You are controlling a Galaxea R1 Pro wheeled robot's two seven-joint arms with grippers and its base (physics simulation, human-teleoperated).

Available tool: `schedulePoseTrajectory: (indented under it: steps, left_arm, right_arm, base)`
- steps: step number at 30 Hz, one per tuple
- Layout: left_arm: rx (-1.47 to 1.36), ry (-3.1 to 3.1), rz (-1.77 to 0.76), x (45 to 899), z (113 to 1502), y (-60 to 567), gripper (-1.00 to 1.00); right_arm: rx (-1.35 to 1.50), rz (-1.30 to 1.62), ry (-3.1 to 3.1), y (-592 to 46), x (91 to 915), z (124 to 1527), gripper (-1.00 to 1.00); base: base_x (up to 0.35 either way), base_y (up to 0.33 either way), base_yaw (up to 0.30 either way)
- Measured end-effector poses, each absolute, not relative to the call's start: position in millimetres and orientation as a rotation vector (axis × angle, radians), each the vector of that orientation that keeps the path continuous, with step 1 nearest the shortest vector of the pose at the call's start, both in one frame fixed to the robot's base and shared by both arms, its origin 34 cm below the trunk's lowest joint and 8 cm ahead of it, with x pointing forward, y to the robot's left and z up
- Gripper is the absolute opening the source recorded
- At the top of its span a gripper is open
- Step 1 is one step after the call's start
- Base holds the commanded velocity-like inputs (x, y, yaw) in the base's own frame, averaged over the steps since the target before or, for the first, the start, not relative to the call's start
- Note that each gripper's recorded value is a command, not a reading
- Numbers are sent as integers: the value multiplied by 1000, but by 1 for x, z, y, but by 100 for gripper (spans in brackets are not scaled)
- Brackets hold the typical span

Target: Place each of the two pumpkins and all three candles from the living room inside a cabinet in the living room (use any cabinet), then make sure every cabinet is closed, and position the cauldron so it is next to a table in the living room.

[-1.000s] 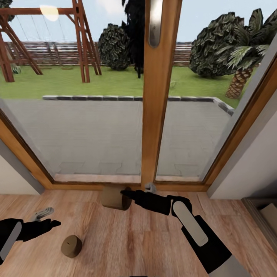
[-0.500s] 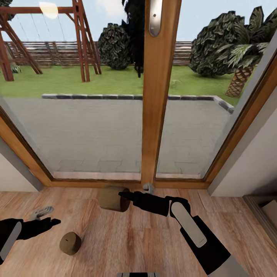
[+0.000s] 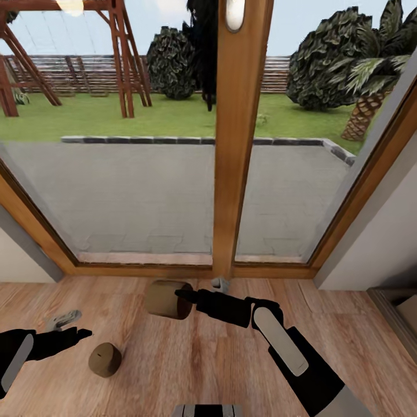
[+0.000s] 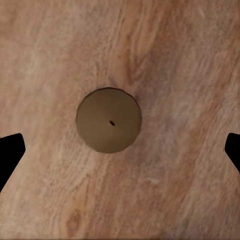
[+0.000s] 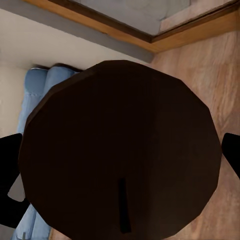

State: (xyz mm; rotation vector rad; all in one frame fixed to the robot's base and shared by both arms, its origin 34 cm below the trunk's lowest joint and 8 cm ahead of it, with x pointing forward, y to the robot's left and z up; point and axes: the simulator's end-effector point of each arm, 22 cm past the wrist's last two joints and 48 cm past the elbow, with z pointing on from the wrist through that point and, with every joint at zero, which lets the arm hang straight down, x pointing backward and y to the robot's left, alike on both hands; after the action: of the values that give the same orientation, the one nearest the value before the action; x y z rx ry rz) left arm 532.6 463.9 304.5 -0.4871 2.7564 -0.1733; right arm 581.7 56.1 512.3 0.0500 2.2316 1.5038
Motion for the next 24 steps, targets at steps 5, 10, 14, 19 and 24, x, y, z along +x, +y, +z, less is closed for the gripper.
schedulePoseTrajectory:
  steps: [5, 10, 14, 19, 24]
  left_arm:
    - [-489, 2781, -189, 528, 291, 454, 100]
    - [-494, 2803, -195, 523, 279, 448, 100]
    - [-498, 2819, -193, 519, 271, 448, 100]
    - [-502, 2839, -190, 515, 262, 448, 100]
    - [-507, 2860, -192, 509, 252, 444, 100]
  right_arm:
    - [34, 1519, 2256, 65, 573, 501, -100]
    - [47, 1522, 2267, 65, 573, 491, -100]
    - [61, 1569, 2235, 63, 575, 490, -100]
    - [26, 1792, 2076, 65, 566, 518, -100]
    - [12, 1879, 2016, 57, 561, 518, -100]
  base:
    - [0, 0, 0]
    - [0, 0, 0]
    - [0, 0, 0]
    - [0, 0, 0]
    - [0, 0, 0]
